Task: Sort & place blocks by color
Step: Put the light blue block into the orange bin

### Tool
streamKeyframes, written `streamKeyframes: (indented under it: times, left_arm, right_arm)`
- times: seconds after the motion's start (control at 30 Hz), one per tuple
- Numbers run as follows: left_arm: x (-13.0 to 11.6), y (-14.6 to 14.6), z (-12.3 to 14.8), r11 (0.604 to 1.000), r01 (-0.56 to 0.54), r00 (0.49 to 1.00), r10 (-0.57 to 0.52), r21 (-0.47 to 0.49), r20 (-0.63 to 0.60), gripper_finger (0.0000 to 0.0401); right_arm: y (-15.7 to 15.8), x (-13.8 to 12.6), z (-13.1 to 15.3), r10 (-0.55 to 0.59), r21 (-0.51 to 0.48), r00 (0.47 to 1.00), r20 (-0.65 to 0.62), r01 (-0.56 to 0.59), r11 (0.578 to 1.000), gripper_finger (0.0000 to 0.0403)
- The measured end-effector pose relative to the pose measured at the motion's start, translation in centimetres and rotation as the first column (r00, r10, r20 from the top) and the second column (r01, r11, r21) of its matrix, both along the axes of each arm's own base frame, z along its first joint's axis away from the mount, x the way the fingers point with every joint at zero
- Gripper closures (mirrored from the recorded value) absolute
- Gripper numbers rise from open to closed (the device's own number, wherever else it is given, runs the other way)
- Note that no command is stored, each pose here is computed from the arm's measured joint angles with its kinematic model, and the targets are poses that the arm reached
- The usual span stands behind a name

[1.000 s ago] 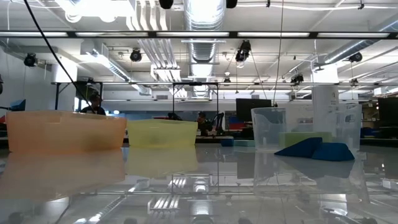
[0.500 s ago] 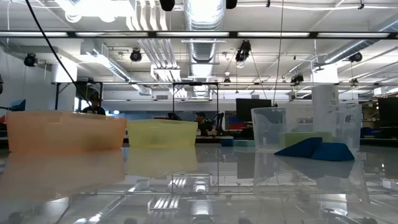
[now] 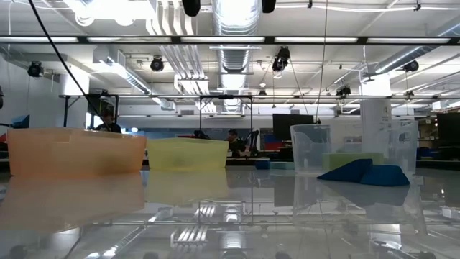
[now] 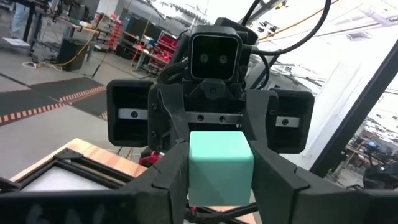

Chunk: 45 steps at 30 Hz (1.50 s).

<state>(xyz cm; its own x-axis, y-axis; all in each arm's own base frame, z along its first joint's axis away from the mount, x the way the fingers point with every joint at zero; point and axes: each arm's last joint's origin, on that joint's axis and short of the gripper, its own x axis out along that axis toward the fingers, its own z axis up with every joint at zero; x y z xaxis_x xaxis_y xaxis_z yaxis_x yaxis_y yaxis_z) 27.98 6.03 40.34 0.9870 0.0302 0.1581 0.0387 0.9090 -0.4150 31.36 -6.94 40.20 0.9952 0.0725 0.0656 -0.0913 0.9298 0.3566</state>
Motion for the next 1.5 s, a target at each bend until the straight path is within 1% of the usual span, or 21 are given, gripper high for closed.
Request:
streamKeyframes:
  times: [0.13, 0.2, 0.3, 0.37, 0.43, 0.5, 0.53, 0.57, 0.63, 0.67, 0.7, 0.77, 0.83, 0.87, 0.9, 1.0, 1.1, 1.2, 1.37, 1.43, 1.5]
  left_arm:
    - [-0.2, 0.1, -0.2, 1.000, -0.002, 0.999, 0.002, -0.008, -0.034, 0.0281]
    - [-0.4, 0.1, -0.5, 1.000, -0.007, 0.996, 0.005, -0.020, -0.089, 0.0281]
    - [-1.3, 0.1, -1.2, 0.999, -0.018, 0.979, 0.007, -0.048, -0.206, 0.0281]
    - [-2.2, 0.1, -2.0, 0.997, -0.031, 0.947, 0.005, -0.076, -0.321, 0.0281]
    - [-3.0, 0.0, -3.1, 0.993, -0.051, 0.893, -0.002, -0.106, -0.449, 0.0281]
    - [-3.8, -0.1, -4.5, 0.986, -0.092, 0.810, -0.006, -0.137, -0.586, 0.0281]
    - [-4.2, -0.2, -5.3, 0.980, -0.119, 0.757, -0.013, -0.157, -0.653, 0.0281]
    - [-4.7, -0.3, -6.0, 0.974, -0.148, 0.693, -0.021, -0.170, -0.721, 0.0281]
    - [-5.5, -0.4, -7.5, 0.960, -0.211, 0.551, -0.040, -0.186, -0.834, 0.0281]
    - [-5.9, -0.5, -8.3, 0.952, -0.242, 0.471, -0.052, -0.185, -0.881, 0.0281]
    - [-6.3, -0.6, -9.1, 0.943, -0.279, 0.377, -0.064, -0.179, -0.924, 0.0281]
    - [-6.9, -0.6, -10.5, 0.932, -0.331, 0.200, -0.085, -0.149, -0.976, 0.0281]
    - [-7.2, -0.5, -11.5, 0.927, -0.358, 0.058, -0.099, -0.113, -0.993, 0.0280]
    - [-7.2, -0.5, -12.1, 0.926, -0.362, 0.005, -0.109, -0.103, -0.994, 0.0280]
    - [-7.0, -0.4, -12.7, 0.925, -0.366, -0.023, -0.115, -0.099, -0.993, 0.0280]
    - [-6.5, -0.2, -14.6, 0.918, -0.383, -0.080, -0.139, -0.098, -0.987, 0.0279]
    - [-6.7, -0.2, -16.9, 0.895, -0.435, -0.166, -0.184, -0.095, -0.969, 0.0279]
    - [-7.1, -0.4, -18.7, 0.873, -0.481, -0.230, -0.211, -0.078, -0.950, 0.0279]
    - [-7.4, -0.5, -20.0, 0.871, -0.484, -0.224, -0.212, -0.080, -0.951, 0.0275]
    - [-7.3, -0.4, -20.0, 0.873, -0.481, -0.204, -0.206, -0.086, -0.957, 0.0267]
    - [-7.2, -0.4, -20.0, 0.873, -0.479, -0.198, -0.205, -0.088, -0.959, 0.0254]
  right_arm:
    - [0.0, 0.0, -0.3, -0.002, 0.007, 1.000, -0.026, 0.002, 1.000, 0.0192]
    - [-0.2, 0.0, -0.5, -0.006, 0.025, 0.998, -0.056, 0.008, 1.000, 0.0188]
    - [-0.6, -0.5, -0.9, -0.023, 0.042, 0.993, -0.114, 0.028, 0.999, 0.0187]
    - [-0.8, -0.9, -1.1, -0.035, 0.051, 0.987, -0.154, 0.043, 0.998, 0.0187]
    - [-1.0, -1.1, -1.3, -0.039, 0.061, 0.981, -0.192, 0.052, 0.997, 0.0186]
    - [-1.1, -1.2, -1.7, -0.042, 0.070, 0.972, -0.229, 0.060, 0.996, 0.0186]
    - [-1.2, -1.2, -1.8, -0.044, 0.072, 0.970, -0.239, 0.063, 0.995, 0.0186]
    - [-1.3, -1.3, -1.9, -0.047, 0.074, 0.968, -0.247, 0.067, 0.995, 0.0186]
    - [-1.3, -1.3, -1.9, -0.052, 0.073, 0.968, -0.247, 0.073, 0.995, 0.0186]
    - [-1.3, -1.3, -1.9, -0.055, 0.073, 0.968, -0.247, 0.075, 0.995, 0.0186]
    - [-1.4, -1.3, -1.9, -0.056, 0.072, 0.968, -0.246, 0.075, 0.995, 0.0186]
    - [-1.3, -1.2, -1.9, -0.054, 0.073, 0.967, -0.247, 0.074, 0.995, 0.0186]
    - [-1.3, -1.2, -1.9, -0.054, 0.073, 0.967, -0.248, 0.074, 0.995, 0.0186]
    - [-1.3, -1.2, -1.9, -0.054, 0.073, 0.967, -0.247, 0.074, 0.995, 0.0186]
    - [-1.3, -1.2, -1.9, -0.054, 0.073, 0.967, -0.247, 0.074, 0.995, 0.0186]
    - [-1.3, -1.2, -1.9, -0.054, 0.073, 0.967, -0.248, 0.075, 0.995, 0.0186]
    - [-1.3, -1.2, -1.9, -0.054, 0.074, 0.967, -0.248, 0.074, 0.995, 0.0186]
    - [-1.3, -1.2, -1.9, -0.053, 0.080, 0.967, -0.249, 0.075, 0.994, 0.0186]
    - [-1.3, -1.2, -1.9, -0.053, 0.090, 0.967, -0.250, 0.077, 0.993, 0.0186]
    - [-1.3, -1.2, -1.9, -0.052, 0.098, 0.967, -0.250, 0.078, 0.992, 0.0186]
    - [-1.3, -1.2, -1.9, -0.051, 0.108, 0.967, -0.251, 0.080, 0.991, 0.0186]
